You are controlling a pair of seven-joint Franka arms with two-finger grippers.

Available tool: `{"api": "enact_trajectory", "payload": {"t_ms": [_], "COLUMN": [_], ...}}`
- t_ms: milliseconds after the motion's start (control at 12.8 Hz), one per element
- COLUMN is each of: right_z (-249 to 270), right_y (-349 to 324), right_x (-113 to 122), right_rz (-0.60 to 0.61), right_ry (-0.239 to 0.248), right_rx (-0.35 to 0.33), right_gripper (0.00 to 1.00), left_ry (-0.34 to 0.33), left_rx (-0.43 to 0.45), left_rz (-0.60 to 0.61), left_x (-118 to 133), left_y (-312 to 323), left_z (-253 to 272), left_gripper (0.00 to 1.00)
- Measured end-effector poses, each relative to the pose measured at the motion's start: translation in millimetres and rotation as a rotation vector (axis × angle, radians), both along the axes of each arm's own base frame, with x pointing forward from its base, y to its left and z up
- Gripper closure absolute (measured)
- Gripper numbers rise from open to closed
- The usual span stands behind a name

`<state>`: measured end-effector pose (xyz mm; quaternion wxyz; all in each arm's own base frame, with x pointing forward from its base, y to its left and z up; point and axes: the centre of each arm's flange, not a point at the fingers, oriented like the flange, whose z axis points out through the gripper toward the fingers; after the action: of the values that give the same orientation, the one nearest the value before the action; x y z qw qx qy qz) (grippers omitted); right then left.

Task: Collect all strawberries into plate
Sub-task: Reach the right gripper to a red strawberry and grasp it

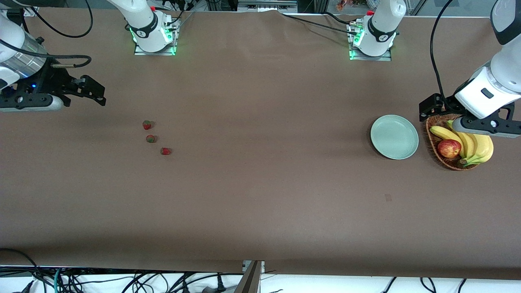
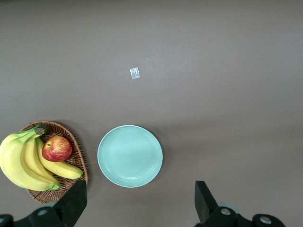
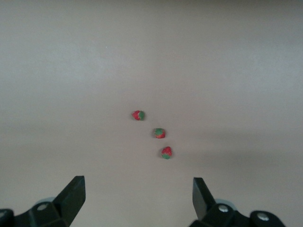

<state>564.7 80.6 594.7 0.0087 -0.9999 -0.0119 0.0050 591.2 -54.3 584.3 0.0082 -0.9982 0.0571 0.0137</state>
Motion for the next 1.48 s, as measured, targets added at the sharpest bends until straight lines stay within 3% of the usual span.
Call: {"api": "enact_trajectory", "payload": {"t_ms": [156, 390, 624, 858, 1247, 1481], "right_z": [-36, -118, -154, -203, -346, -375], "right_y": [-1, 13, 41, 54, 64, 70], "right_x": [13, 37, 40, 46, 46, 41], "right_rz": [-0.003, 0.018, 0.065, 0.083, 0.114, 0.124], "right_ry": [0.062, 0.194, 0.245, 0.244, 0.232, 0.235], "right_rx": [-0.011, -0.041, -0.057, -0.06, -0.053, -0.05], "right_gripper": [0.0, 0.0, 0.0, 0.0, 0.0, 0.01], "left_ry": [0.0, 0.0, 0.0, 0.0, -0.001, -0.001], "left_rx": [0.0, 0.0, 0.0, 0.0, 0.0, 0.0], "left_rz": [0.0, 0.0, 0.0, 0.0, -0.001, -0.001], "left_x": [0, 0, 0, 0, 0, 0], "left_y": [0, 0, 0, 0, 0, 0], "left_z": [0, 0, 0, 0, 0, 0], "left_gripper": [0.0, 0.0, 0.0, 0.0, 0.0, 0.0]}}
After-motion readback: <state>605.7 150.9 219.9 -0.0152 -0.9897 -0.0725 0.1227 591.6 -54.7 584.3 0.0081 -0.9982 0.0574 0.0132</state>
